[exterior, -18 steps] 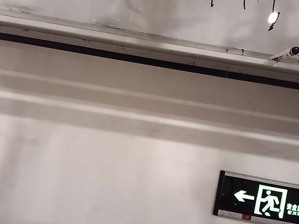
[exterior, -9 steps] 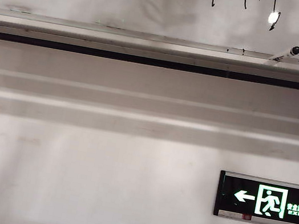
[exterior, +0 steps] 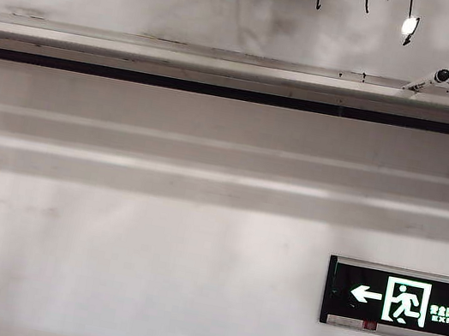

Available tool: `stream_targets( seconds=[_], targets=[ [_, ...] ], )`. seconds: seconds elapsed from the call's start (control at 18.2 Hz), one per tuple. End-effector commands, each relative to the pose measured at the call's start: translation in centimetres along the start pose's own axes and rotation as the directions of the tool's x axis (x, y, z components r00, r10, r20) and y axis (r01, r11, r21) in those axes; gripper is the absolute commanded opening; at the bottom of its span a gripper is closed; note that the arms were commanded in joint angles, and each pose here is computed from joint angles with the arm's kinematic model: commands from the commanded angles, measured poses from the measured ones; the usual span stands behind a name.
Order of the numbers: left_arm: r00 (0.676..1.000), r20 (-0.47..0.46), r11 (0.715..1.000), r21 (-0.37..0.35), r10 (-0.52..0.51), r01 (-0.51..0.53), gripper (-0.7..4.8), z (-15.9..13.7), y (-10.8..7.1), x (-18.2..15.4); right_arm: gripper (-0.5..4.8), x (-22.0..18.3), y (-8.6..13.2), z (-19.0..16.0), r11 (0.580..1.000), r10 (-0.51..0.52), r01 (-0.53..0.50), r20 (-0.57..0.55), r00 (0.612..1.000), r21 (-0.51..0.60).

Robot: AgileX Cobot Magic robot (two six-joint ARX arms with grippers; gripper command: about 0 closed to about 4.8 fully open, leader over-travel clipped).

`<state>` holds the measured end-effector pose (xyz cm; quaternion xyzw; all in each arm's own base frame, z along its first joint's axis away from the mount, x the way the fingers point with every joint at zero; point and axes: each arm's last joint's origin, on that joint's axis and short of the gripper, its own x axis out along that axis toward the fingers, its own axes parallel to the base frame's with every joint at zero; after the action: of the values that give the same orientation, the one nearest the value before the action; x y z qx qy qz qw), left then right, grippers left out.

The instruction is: Wipe the whiteboard clean using the black magnetic whiteboard eraser attached to the whiteboard.

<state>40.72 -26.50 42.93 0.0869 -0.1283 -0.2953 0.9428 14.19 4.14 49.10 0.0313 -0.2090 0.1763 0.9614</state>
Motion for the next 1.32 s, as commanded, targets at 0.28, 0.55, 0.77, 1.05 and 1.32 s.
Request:
stream_targets(
  seconds=[0.28, 0.55, 0.77, 1.05, 1.32],
  targets=[
    [0.998, 0.056, 0.999, -0.002, 0.035, -0.035, 3.19, 0.9, -0.5, 0.0, -0.06, -0.1, 0.1, 0.4, 1.000, 0.017, -0.017, 0.025, 1.000, -0.003],
    [0.998, 0.056, 0.999, -0.002, 0.033, -0.033, 3.19, 0.9, -0.5, 0.0, -0.06, -0.2, 0.1, 0.5, 1.000, 0.018, -0.017, 0.026, 1.000, -0.003],
    [0.999, 0.030, 1.000, -0.011, 0.019, -0.019, 3.75, 2.1, -0.5, -0.8, -0.06, -0.1, 0.1, 0.4, 1.000, 0.016, -0.016, 0.023, 1.000, -0.003],
    [0.998, -0.065, 1.000, -0.019, -0.025, 0.024, 2.88, 8.7, -0.1, -6.4, -0.06, 0.3, 0.0, 0.0, 0.999, 0.016, -0.016, 0.006, 1.000, 0.031],
    [0.995, -0.086, 0.999, -0.020, -0.041, 0.040, -0.06, 15.5, 1.5, -14.4, -0.06, 3.5, -0.2, -2.9, 0.973, 0.028, -0.014, -0.058, 0.998, 0.232]
  ],
)
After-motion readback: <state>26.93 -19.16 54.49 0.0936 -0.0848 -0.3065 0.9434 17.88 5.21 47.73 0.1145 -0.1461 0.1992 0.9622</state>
